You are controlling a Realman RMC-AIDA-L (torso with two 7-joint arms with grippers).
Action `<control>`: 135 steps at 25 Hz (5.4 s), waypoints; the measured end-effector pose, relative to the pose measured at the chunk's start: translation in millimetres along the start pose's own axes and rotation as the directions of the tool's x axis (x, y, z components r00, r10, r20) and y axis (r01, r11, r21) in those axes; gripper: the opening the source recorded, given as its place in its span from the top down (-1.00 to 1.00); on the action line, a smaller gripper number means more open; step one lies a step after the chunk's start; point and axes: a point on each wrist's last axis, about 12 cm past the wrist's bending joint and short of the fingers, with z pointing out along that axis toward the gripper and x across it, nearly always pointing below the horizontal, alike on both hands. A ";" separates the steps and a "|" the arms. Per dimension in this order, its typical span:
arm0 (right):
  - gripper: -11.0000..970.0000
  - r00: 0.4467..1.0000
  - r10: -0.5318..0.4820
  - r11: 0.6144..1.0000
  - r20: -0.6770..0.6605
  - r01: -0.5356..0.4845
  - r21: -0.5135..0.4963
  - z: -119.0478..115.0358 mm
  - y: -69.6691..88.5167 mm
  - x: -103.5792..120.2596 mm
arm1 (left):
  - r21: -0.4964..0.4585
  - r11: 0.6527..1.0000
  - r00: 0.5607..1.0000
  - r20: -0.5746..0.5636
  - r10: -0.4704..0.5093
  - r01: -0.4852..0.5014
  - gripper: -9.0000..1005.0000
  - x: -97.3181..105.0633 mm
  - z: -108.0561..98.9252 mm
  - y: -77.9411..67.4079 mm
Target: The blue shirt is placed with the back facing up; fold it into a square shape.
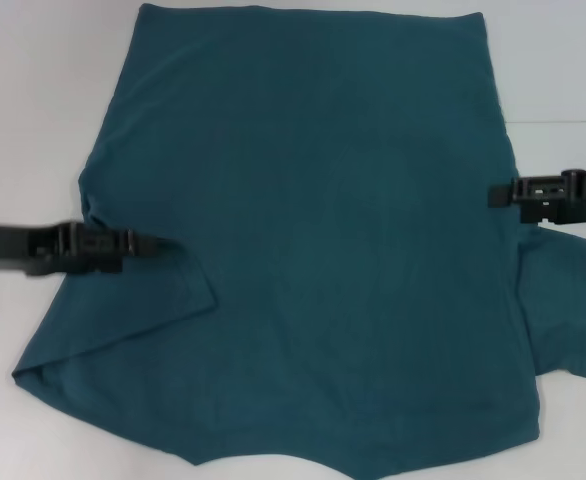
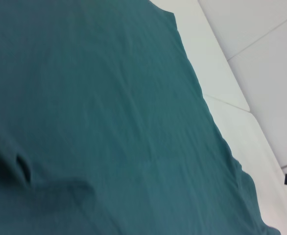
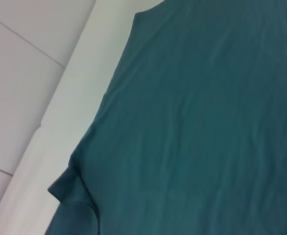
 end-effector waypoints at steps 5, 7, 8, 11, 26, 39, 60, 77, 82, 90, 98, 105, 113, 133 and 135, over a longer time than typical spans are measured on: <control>-0.72 1.000 -0.014 1.000 -0.004 0.015 0.025 -11.2 -6.7 6.0 | 0.023 1.000 1.000 -0.017 -0.019 0.019 -0.48 19.0 -2.3 5.6; -0.72 1.000 -0.004 0.999 0.009 0.003 0.039 -18.2 -11.0 8.7 | 0.026 1.000 1.000 -0.019 -0.016 0.017 -0.62 23.1 -2.4 6.7; -0.71 1.000 0.004 0.999 0.017 -0.005 0.044 -21.1 -12.8 9.6 | 0.026 1.000 1.000 -0.019 -0.017 0.017 -0.69 24.6 -2.3 7.2; -0.71 0.999 0.034 0.998 0.015 -0.035 0.056 -29.1 -17.9 13.2 | 0.028 0.999 1.000 -0.020 -0.016 0.016 -0.92 26.1 -1.7 7.3; -0.68 0.954 0.274 0.950 -0.119 -0.250 0.187 -52.9 -38.4 44.5 | 0.012 1.000 1.000 -0.001 -0.011 0.011 -0.92 18.6 1.2 6.5; -0.65 0.943 0.320 0.929 -0.094 -0.293 0.227 -48.8 -44.6 48.9 | -0.004 1.000 1.000 0.018 -0.021 0.021 -0.92 16.1 1.3 8.3; -0.61 0.930 0.358 0.917 -0.083 -0.334 0.219 -34.2 -48.5 57.9 | -0.022 0.999 0.999 0.033 -0.024 0.025 -0.92 14.5 1.5 10.8; -0.58 0.942 0.333 0.928 -0.048 -0.318 0.195 -18.2 -43.6 52.7 | -0.021 0.999 0.999 0.033 -0.024 0.025 -0.92 14.7 2.0 10.7; -0.57 0.943 0.328 0.929 -0.054 -0.311 0.201 -17.2 -43.5 52.6 | -0.021 0.999 0.999 0.034 -0.024 0.025 -0.92 14.6 1.8 10.7; 0.00 0.944 0.327 0.926 -0.046 -0.310 0.216 -17.8 -46.1 53.8 | -0.021 1.000 0.999 0.034 -0.022 0.023 -0.92 13.9 1.7 10.4; 0.84 0.944 0.328 0.924 -0.047 -0.310 0.224 -19.1 -47.6 55.1 | -0.020 1.000 0.999 0.035 -0.022 0.023 -0.92 13.7 1.7 10.4; 0.95 0.968 0.244 0.940 -0.057 -0.221 0.262 -24.4 -50.6 50.4 | -0.022 1.000 0.999 0.036 -0.021 0.022 -0.92 13.5 1.2 10.4; 0.95 0.987 0.162 0.930 -0.011 -0.149 0.336 -40.1 -59.1 39.9 | -0.022 0.999 0.999 0.035 -0.025 0.026 -0.92 13.7 0.7 10.4; 0.94 0.987 0.152 0.944 -0.047 -0.131 0.303 -40.8 -38.8 9.6 | -0.028 0.999 0.998 0.042 -0.039 0.040 -0.92 11.6 -2.8 10.5; 0.94 0.985 0.158 0.959 -0.073 -0.135 0.251 -36.4 -29.5 7.9 | -0.027 0.999 0.998 0.041 -0.041 0.042 -0.92 11.8 -2.8 10.3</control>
